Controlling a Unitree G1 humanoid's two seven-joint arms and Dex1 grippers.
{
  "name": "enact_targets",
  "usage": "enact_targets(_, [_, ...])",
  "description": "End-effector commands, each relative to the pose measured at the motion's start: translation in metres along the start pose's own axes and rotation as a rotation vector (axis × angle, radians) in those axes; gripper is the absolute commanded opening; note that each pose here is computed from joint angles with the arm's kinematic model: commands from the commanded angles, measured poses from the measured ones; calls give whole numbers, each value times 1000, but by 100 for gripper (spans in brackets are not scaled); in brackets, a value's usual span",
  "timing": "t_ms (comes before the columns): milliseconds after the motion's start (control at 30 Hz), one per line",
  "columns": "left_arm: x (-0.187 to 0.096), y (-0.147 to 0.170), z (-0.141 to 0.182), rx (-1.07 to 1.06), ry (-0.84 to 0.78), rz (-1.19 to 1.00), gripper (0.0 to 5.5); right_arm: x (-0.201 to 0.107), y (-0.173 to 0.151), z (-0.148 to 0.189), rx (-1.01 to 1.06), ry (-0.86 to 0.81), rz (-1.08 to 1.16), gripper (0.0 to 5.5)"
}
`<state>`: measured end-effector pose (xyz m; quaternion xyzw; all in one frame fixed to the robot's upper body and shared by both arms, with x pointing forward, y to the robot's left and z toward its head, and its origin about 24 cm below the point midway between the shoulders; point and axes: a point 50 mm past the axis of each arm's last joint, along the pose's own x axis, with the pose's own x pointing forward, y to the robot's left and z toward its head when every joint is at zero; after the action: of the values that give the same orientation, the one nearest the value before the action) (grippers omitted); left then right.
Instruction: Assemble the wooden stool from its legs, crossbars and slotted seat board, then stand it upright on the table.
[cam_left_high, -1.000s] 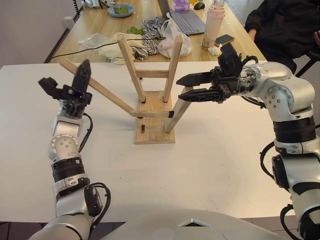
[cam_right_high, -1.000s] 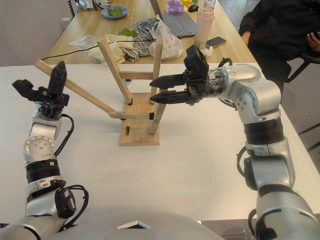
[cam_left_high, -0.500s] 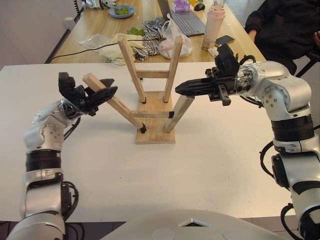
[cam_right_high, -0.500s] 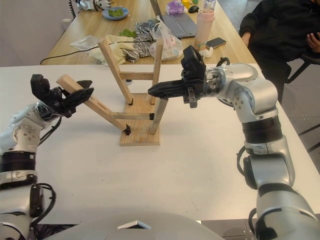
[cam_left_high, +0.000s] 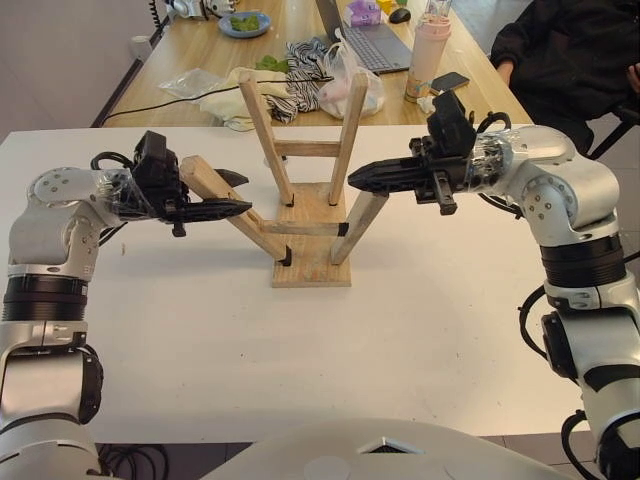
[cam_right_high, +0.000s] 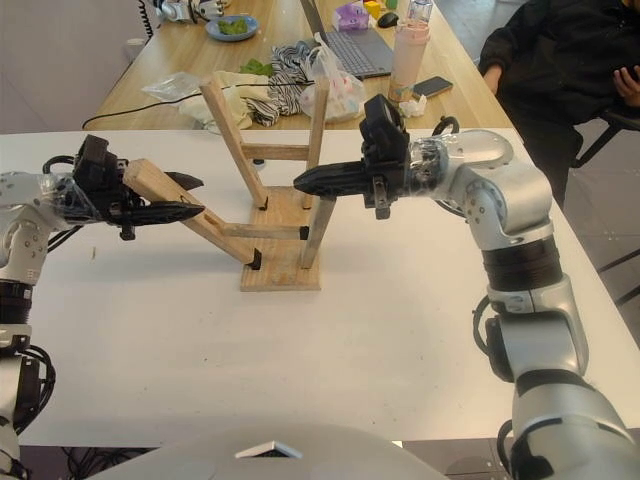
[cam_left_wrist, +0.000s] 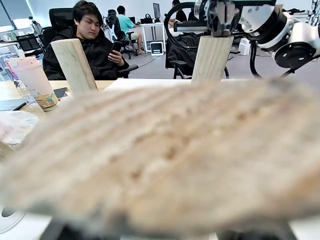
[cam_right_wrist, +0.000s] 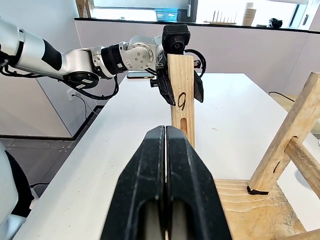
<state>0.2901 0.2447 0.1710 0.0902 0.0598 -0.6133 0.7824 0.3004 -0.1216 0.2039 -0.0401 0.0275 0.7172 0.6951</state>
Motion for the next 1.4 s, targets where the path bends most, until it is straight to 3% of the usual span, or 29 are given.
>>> enact_targets(33, [11, -10, -46, -80, 314, -22, 201, 16, 5, -49, 161, 121, -10, 0])
enact_targets(233, [20, -10, -48, -36, 338, -41, 201, 19, 5, -51, 161, 120, -2, 0])
enact_targets(400, [48, -12, -47, -25, 328, -75, 201, 21, 7, -54, 158, 140, 10, 0])
enact_targets(600, [66, -38, -83, -40, 561, -162, 201, 29, 6, -64, 123, 185, -7, 0])
enact_targets(633, [64, -38, -85, -54, 563, -148, 238, 29, -1, -59, 113, 154, -59, 0])
enact_targets(700, [60, -39, -87, -79, 558, -120, 271, 26, -13, -52, 93, 116, -144, 0])
enact_targets(800, [59, -38, -85, -103, 511, -55, 317, 19, -24, -52, 85, 115, -240, 50])
enact_targets(867, [62, -36, -82, -105, 476, -6, 322, 14, -33, -48, 61, 97, -307, 83])
enact_targets(1033, [69, -31, -67, -111, 361, 82, 322, 1, -53, -29, 18, 7, -481, 83])
enact_targets(1133, [70, -30, -62, -105, 333, 113, 322, -13, -56, -1, -6, -112, -584, 83])
enact_targets(1267, [70, -29, -59, -107, 303, 157, 322, -9, -48, 13, -219, -44, -747, 83])
enact_targets(1400, [70, -28, -56, -103, 284, 183, 322, 30, -23, 7, -530, 16, -787, 83])
